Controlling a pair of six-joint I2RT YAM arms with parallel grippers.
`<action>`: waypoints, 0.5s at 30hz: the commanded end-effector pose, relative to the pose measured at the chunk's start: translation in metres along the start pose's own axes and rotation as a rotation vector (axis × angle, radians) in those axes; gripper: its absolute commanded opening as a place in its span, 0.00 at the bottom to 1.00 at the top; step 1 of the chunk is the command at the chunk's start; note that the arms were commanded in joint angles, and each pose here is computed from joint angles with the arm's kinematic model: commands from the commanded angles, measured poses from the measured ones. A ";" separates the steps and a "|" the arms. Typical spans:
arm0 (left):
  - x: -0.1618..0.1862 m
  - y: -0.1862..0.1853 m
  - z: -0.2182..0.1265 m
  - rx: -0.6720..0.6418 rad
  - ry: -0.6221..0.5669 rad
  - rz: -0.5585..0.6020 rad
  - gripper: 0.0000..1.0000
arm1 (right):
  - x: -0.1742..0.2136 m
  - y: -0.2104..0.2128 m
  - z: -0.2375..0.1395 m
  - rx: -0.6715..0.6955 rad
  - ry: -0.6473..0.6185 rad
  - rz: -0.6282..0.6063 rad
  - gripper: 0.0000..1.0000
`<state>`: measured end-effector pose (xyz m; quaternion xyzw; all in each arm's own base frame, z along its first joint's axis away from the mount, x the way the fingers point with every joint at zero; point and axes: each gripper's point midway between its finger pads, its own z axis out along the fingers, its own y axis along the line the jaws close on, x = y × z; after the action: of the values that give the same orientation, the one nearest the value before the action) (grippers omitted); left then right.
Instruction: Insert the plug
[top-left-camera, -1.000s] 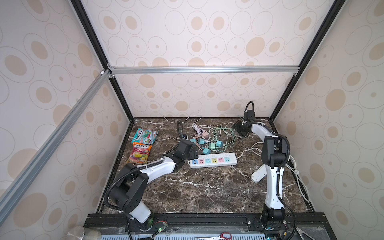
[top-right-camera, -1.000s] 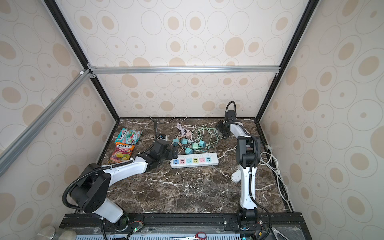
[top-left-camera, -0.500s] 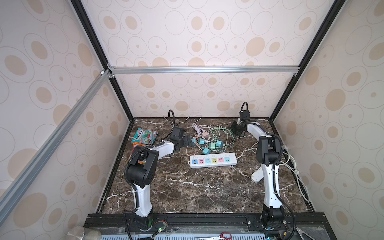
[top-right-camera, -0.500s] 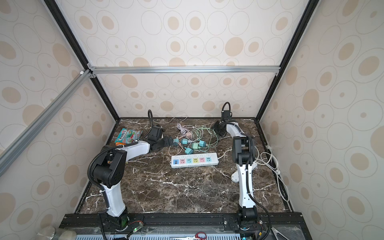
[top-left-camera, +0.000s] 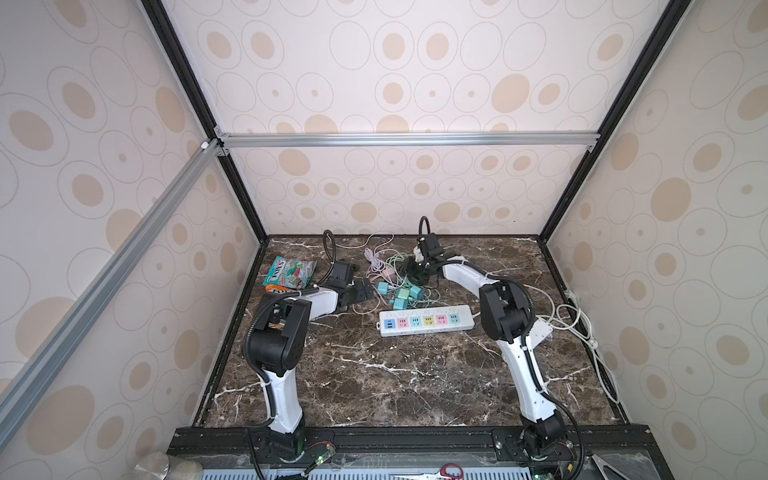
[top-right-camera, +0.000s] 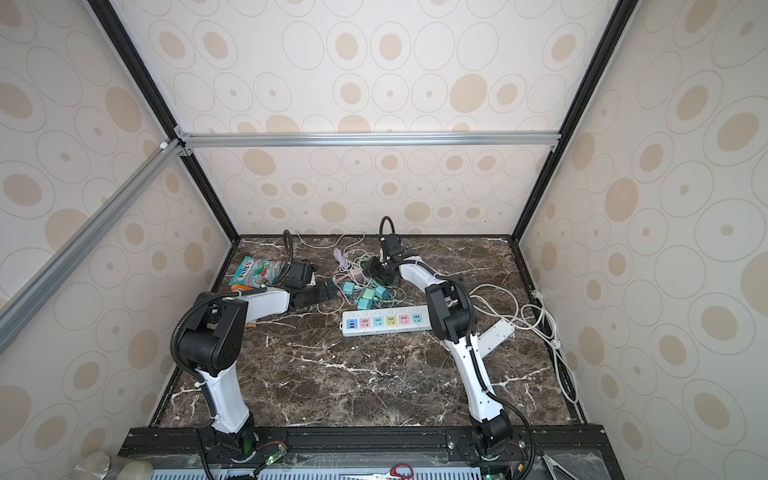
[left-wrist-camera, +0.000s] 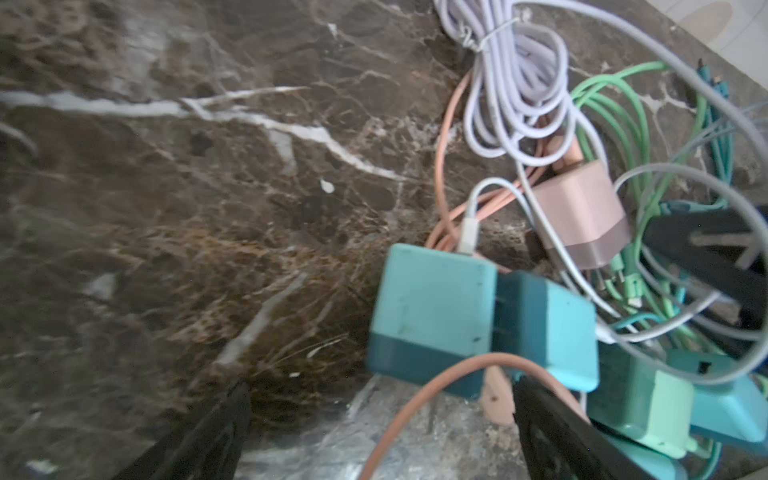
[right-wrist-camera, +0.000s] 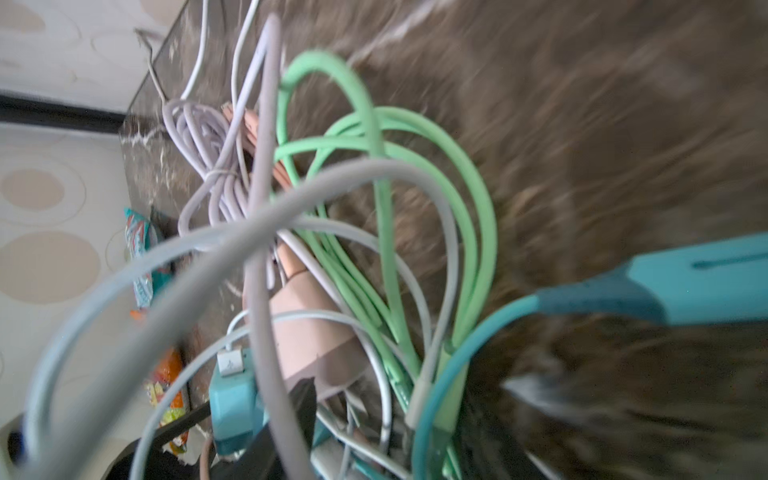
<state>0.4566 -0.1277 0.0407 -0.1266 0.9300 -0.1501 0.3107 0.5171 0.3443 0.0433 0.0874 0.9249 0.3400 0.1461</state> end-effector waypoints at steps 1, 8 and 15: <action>-0.014 0.014 -0.018 -0.013 -0.042 -0.033 0.98 | 0.056 0.008 0.035 0.029 0.109 0.036 0.54; -0.031 0.077 -0.070 -0.228 -0.135 -0.057 0.98 | 0.137 0.062 0.080 0.002 0.234 -0.105 0.54; -0.038 0.131 -0.138 -0.480 -0.230 -0.083 0.98 | 0.196 0.115 0.090 -0.084 0.298 -0.238 0.54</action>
<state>0.4046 0.0038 0.1152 -0.2384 0.8933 -0.0013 0.3810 0.4129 0.5242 0.0463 -0.0550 0.9107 0.3944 0.1093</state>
